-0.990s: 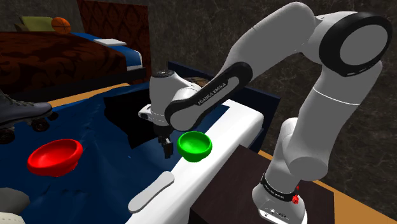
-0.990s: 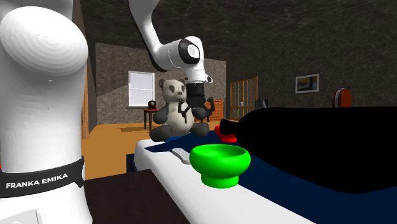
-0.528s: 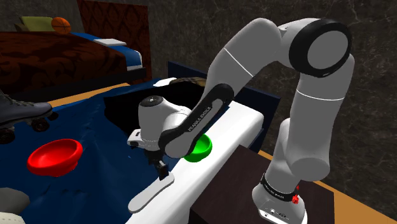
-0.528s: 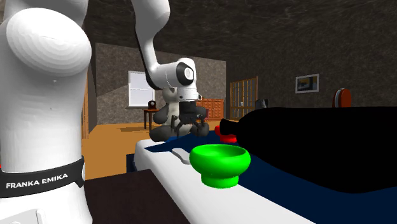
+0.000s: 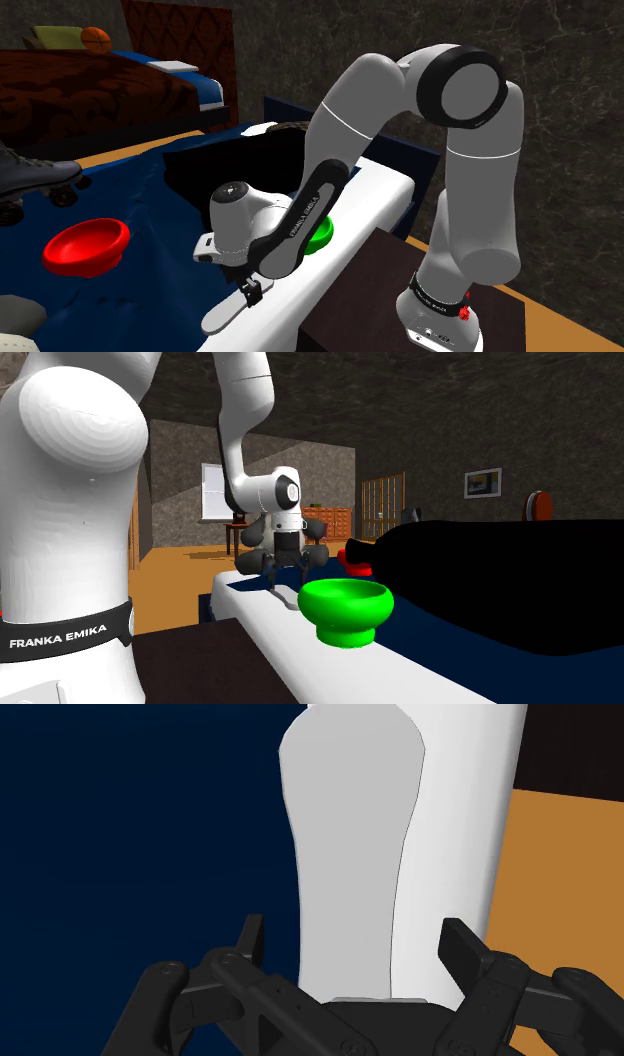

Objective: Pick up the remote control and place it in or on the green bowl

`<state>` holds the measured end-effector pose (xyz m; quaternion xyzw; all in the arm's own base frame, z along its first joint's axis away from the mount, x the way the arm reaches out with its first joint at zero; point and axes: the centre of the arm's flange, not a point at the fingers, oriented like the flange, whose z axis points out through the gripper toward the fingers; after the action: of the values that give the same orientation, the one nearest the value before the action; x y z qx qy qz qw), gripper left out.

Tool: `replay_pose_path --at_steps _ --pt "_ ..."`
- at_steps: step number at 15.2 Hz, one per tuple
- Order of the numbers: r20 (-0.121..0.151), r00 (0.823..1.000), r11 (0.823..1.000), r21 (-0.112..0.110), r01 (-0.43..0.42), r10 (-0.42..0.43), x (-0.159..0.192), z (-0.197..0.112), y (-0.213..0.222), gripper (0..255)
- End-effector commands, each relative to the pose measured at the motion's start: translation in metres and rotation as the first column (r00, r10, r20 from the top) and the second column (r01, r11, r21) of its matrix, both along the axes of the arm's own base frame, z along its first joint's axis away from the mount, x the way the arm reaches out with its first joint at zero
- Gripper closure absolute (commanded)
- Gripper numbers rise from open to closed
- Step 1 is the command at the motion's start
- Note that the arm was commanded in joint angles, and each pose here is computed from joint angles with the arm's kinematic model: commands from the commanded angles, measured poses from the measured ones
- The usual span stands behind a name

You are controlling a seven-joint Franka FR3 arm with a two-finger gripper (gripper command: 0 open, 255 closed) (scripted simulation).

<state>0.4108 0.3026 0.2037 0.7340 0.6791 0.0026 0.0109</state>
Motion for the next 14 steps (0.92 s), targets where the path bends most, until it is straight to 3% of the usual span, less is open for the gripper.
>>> replay_pose_path --at_steps 1,3,11,12,14 --pt "0.0 1.0 1.0 0.0 -0.001 0.001 0.0 -0.011 0.0 0" --pt "0.0 1.0 1.0 0.0 -0.001 0.001 0.0 -0.025 0.0 0" --pt "0.0 1.0 1.0 0.0 -0.001 0.001 0.0 -0.025 0.0 0" --pt "0.0 1.0 1.0 0.0 -0.001 0.001 0.0 -0.025 0.0 255" --pt "0.0 1.0 1.0 0.0 -0.001 0.001 0.0 -0.025 0.0 255"
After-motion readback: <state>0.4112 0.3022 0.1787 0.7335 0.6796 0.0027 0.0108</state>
